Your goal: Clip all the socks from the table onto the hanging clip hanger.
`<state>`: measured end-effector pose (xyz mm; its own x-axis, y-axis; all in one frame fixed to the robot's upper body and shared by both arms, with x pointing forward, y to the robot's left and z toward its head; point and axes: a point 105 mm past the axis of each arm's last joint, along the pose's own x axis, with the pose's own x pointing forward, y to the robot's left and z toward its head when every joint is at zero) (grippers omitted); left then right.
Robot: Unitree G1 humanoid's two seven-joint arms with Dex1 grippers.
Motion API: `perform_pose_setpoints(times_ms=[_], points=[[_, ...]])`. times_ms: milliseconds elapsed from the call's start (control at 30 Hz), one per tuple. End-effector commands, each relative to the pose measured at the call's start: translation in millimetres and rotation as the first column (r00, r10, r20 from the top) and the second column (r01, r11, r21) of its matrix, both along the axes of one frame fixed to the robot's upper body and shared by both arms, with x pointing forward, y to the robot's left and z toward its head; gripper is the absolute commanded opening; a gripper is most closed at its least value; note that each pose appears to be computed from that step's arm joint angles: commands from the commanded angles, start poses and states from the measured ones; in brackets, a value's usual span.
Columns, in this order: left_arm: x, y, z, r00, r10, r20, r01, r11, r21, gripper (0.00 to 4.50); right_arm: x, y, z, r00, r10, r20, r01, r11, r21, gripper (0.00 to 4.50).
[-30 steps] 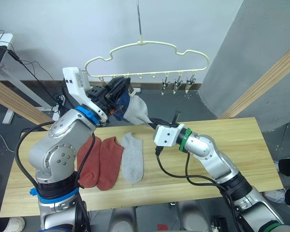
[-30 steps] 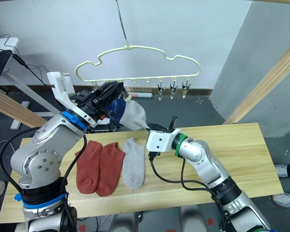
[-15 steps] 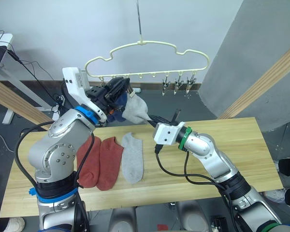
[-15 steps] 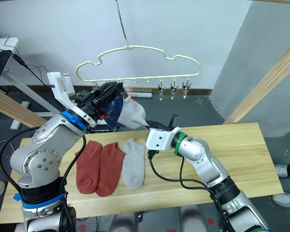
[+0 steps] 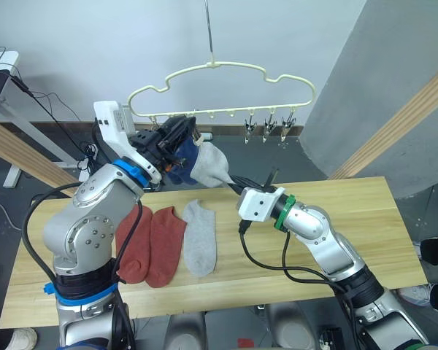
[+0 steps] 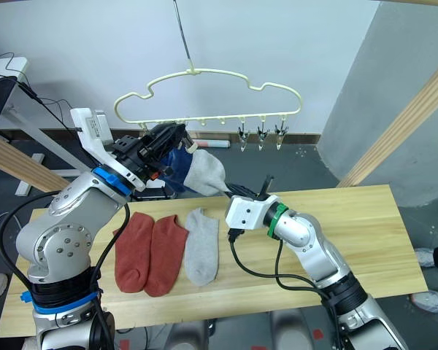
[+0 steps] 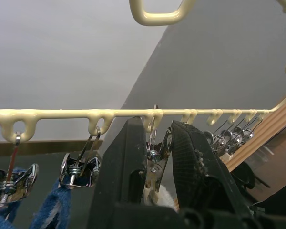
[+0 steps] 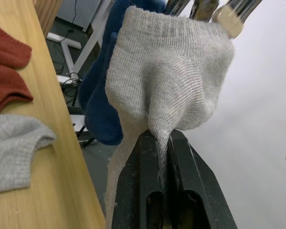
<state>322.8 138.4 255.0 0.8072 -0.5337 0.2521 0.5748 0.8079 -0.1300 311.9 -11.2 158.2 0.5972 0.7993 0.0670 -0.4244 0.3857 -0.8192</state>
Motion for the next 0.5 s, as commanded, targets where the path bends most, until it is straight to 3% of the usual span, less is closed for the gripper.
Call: perform_pose_setpoints(times_ms=[33,300,500], points=[[-5.1,-2.8,10.0,0.999,-0.011,0.049,0.011,1.000,-0.005,0.67,-8.4,9.7,15.3,0.998,0.045,0.039,-0.047,0.998,0.047,0.00],[-4.4,-2.7,10.6,0.999,-0.005,0.050,0.006,1.000,-0.009,0.67,-7.6,19.2,18.8,0.997,0.060,0.039,-0.062,0.996,0.067,0.00],[-4.9,-2.3,11.3,0.999,-0.006,0.050,0.006,1.000,-0.012,0.67,-3.2,17.0,6.7,0.998,0.033,-0.058,-0.028,0.996,0.082,0.00]])
